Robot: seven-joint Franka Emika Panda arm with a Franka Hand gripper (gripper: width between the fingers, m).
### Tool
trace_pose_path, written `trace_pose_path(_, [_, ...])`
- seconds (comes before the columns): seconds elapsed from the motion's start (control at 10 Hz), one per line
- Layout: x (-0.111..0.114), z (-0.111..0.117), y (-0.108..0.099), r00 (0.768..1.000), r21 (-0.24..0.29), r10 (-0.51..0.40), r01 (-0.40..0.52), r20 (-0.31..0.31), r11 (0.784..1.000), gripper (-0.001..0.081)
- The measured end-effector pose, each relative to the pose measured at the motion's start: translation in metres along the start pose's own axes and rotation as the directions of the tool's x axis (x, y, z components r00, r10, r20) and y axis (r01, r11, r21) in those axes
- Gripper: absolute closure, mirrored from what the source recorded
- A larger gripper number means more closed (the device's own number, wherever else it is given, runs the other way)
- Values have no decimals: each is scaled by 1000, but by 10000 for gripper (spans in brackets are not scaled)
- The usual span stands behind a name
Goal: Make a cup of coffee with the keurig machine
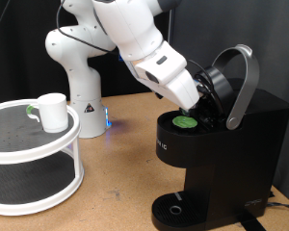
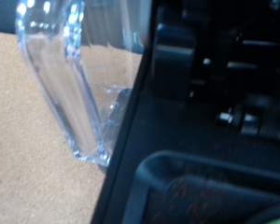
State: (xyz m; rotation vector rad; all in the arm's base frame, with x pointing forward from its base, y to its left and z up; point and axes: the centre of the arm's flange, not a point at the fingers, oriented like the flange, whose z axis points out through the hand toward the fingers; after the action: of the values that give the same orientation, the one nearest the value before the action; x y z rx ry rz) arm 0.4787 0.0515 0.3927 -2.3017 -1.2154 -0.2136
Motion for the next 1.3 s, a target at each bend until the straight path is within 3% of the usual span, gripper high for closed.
trace_pose_path(0.2, [4,-1,-1,999,-4,0,0,-34,1000,3])
trace_pose_path(0.4, [11,-12,5,990,-74,6,-17,-142,997,3])
trace_pose_path(0.6, [14,-29,9,979,-113,31,-55,-200,992,3])
trace_pose_path(1.1, [10,-45,12,975,-99,55,-77,-216,992,3])
trace_pose_path(1.3, [7,-65,8,956,-78,74,-100,-285,992,3])
